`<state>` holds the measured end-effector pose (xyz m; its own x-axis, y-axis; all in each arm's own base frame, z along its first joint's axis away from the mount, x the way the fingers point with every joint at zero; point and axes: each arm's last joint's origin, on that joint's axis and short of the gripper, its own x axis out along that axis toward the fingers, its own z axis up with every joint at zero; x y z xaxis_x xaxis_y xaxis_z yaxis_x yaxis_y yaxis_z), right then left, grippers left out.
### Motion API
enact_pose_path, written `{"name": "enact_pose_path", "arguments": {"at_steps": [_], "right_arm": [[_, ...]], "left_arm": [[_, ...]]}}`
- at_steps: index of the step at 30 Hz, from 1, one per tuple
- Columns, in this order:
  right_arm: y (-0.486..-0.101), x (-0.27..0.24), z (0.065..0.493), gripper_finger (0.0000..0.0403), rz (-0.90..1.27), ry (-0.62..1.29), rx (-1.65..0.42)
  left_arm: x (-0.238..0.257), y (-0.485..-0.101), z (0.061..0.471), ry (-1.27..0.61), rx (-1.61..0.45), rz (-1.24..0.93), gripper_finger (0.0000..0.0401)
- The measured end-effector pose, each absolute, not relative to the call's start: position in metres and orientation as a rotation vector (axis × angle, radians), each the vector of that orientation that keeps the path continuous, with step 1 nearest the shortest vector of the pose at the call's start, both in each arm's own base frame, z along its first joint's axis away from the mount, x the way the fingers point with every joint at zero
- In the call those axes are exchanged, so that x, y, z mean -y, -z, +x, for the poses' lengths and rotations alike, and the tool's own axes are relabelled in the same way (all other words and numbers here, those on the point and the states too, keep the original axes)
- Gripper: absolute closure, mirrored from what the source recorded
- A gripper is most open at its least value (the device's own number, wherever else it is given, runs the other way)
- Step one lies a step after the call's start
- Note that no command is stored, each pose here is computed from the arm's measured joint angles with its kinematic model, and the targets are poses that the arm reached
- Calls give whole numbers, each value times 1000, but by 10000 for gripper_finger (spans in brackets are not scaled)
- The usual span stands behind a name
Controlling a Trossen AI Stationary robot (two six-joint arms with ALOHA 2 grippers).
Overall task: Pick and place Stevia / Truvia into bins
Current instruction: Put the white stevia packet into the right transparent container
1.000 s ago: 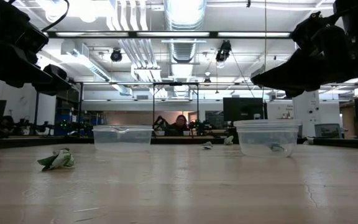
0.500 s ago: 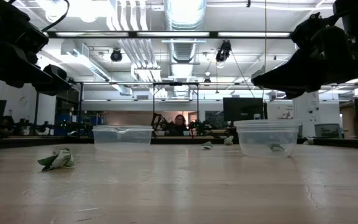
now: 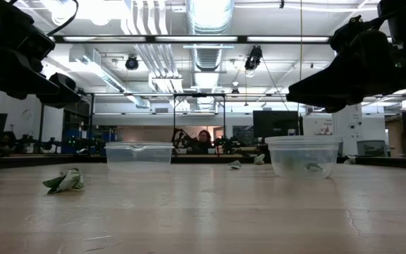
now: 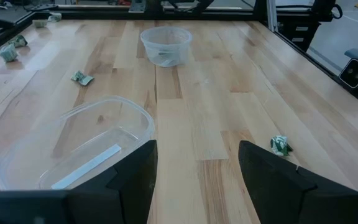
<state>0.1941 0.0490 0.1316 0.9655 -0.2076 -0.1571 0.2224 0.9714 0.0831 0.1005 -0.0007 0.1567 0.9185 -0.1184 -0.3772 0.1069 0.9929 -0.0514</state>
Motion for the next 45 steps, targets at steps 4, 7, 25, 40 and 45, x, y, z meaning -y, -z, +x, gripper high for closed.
{"name": "enact_pose_path", "arguments": {"at_steps": [4,7,25,40,45], "right_arm": [[-131,-49,194,171,100,219,-150],[-131,-49,194,149,97,220,-150],[-145,-42,206,146,40,418,-91],[-183,16,256,156,119,434,-473],[-212,39,262,160,40,465,-559]], "left_arm": [[1,-157,101,116,-390,-30,192],[1,-157,101,115,-391,-30,192],[1,-157,101,115,-391,-30,192],[1,-157,101,115,-390,-30,192],[1,-157,101,115,-391,-30,192]]}}
